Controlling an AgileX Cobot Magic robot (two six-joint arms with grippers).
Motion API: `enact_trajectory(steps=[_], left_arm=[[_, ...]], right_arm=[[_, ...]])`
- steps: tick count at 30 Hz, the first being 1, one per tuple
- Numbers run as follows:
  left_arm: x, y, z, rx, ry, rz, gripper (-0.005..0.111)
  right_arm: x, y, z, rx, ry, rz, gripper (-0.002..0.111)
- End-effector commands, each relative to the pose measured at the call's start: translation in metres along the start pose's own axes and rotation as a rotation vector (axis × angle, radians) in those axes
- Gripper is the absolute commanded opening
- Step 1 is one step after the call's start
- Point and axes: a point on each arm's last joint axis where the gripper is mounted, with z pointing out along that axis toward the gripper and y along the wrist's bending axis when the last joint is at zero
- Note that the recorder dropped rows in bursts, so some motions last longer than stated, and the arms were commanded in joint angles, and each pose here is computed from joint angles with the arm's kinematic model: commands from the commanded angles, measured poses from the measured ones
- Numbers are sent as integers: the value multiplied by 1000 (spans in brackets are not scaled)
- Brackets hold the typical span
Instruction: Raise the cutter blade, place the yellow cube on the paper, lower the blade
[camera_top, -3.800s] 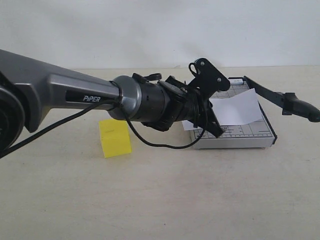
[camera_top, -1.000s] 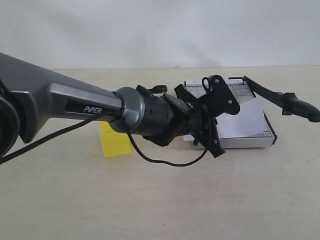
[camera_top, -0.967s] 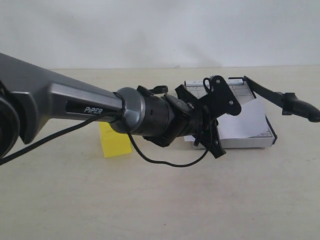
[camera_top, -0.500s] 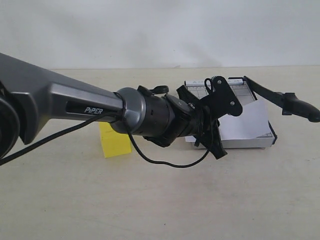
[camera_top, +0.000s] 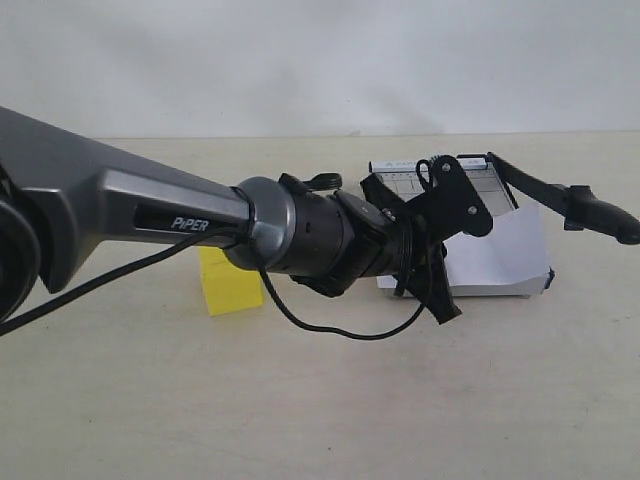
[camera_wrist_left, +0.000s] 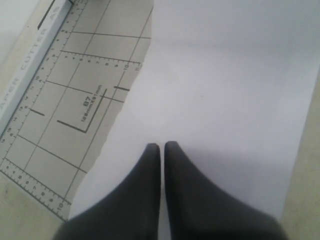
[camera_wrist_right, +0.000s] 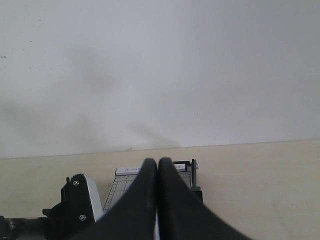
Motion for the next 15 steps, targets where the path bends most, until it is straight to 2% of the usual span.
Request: enact_trajectory(steps=[1,7,15], left_arm=[[-4,-19,15,66,-36,-5,4],[-7,-13,25,26,-28,-13,4],[7,-9,28,0,25,-20,4]], right_arm=[[0,0,0,2,-1,-6,0],[0,0,0,2,-1,-6,0],[0,0,0,2,-1,-6,0]])
